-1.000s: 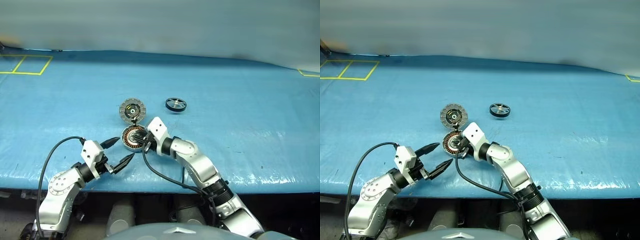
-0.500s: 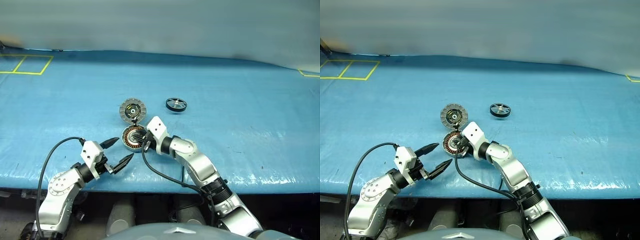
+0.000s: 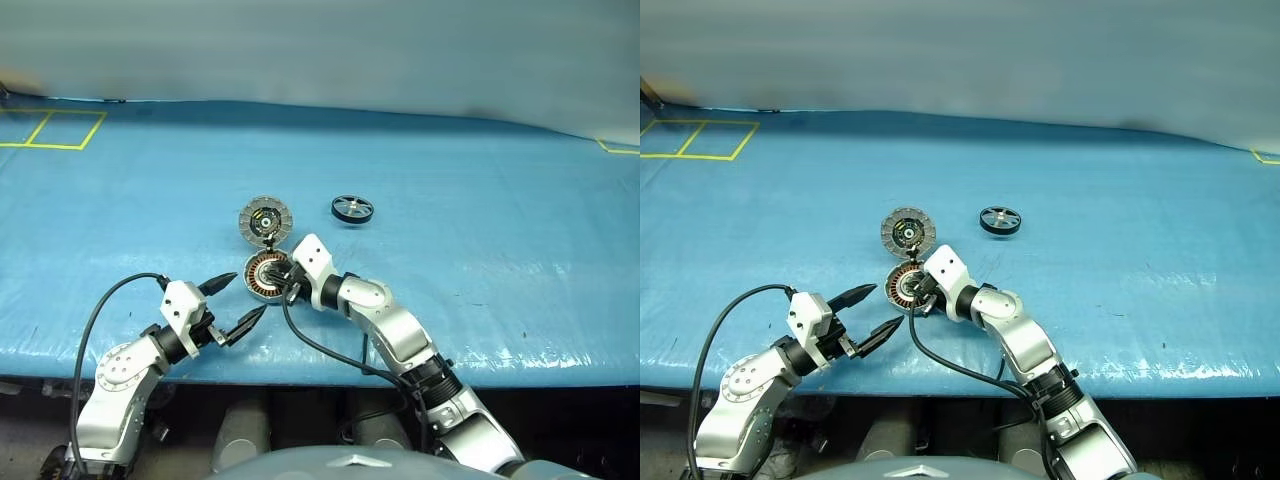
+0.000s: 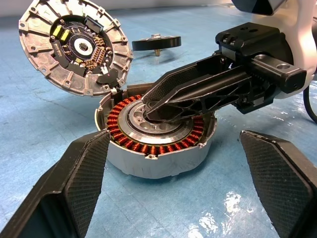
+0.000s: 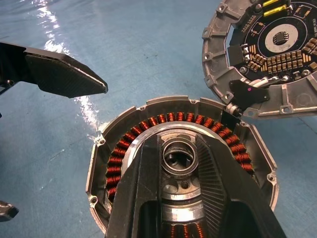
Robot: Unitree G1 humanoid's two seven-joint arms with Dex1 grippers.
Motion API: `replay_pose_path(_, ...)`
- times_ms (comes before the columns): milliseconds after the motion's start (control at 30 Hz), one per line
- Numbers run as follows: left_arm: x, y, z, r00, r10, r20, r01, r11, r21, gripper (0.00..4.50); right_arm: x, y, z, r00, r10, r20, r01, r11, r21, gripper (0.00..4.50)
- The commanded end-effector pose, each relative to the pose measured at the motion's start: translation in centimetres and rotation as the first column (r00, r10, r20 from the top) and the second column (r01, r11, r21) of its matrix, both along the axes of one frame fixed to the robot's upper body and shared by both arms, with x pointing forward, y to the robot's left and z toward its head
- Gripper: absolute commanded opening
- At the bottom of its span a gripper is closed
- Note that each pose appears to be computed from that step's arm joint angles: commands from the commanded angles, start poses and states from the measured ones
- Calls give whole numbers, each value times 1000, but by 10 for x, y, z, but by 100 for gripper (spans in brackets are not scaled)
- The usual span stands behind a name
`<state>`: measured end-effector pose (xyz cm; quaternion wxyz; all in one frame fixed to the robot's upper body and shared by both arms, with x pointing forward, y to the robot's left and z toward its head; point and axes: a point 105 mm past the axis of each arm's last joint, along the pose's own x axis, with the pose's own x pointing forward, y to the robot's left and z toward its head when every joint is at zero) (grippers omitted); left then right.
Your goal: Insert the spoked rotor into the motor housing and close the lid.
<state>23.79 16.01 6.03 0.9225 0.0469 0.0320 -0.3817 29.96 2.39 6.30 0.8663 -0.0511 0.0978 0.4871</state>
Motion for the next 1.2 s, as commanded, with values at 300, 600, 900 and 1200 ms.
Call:
replay_pose_path(300, 2, 2, 3, 999, 16, 44, -16, 1000, 16, 450, 6, 3, 16, 998, -4, 59, 2, 999, 33, 191)
replay_pose_path(600, 3, 1, 2, 999, 16, 47, -17, 1000, 20, 450, 3, 6, 29, 998, 4, 61, -10, 995, 95, 153)
replay_pose_path(900, 3, 1, 2, 999, 21, 49, -22, 999, 25, 450, 1, 7, 22, 999, 20, 38, -23, 997, 79, 2)
replay_pose_path(1200, 3, 3, 2, 998, 33, 54, -34, 999, 28, 450, -8, 8, -6, 999, 53, -3, -53, 998, -36, 2)
